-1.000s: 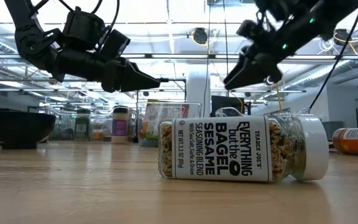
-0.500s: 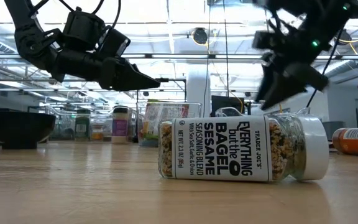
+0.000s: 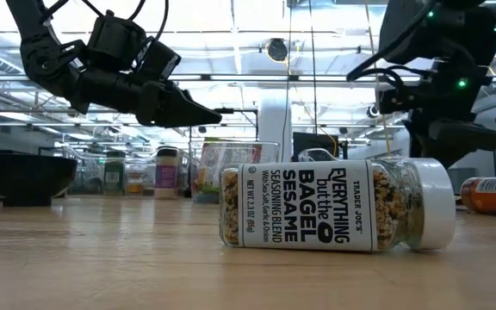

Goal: Pick & Place Food Item
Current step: Put the orange seasoning pack into the left transparent bin

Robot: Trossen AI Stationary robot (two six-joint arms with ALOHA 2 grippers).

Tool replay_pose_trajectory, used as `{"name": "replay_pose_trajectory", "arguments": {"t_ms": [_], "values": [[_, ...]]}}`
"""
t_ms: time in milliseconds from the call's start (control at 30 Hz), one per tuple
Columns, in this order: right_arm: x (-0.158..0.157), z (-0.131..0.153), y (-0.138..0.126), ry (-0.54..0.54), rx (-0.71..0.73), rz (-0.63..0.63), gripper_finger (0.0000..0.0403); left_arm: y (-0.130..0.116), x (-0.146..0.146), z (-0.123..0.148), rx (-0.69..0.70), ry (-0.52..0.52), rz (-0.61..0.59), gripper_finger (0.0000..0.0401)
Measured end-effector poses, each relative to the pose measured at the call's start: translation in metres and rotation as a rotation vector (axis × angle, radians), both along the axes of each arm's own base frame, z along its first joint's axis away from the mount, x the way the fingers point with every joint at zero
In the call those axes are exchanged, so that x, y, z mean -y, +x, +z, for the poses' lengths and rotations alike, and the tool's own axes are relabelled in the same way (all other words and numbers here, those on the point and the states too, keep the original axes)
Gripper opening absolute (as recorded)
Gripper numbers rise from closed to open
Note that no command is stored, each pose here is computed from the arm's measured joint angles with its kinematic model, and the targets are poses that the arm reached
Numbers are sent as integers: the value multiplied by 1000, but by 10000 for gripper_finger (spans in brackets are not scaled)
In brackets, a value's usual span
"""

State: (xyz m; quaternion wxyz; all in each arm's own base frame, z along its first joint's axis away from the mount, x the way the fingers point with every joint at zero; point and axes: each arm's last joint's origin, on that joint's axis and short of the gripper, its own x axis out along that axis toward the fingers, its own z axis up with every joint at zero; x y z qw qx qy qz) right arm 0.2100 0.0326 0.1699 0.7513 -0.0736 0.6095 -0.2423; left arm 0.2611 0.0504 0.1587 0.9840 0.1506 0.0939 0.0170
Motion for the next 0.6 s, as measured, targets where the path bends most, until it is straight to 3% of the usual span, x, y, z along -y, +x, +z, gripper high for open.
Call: {"name": "replay_pose_trajectory", "arguments": {"t_ms": [267, 600], "values": [[5, -3, 0, 39, -44, -13, 208, 0, 0, 0, 0, 0, 0, 186], [17, -27, 6, 19, -196, -51, 208, 0, 0, -1, -7, 1, 3, 186]]}}
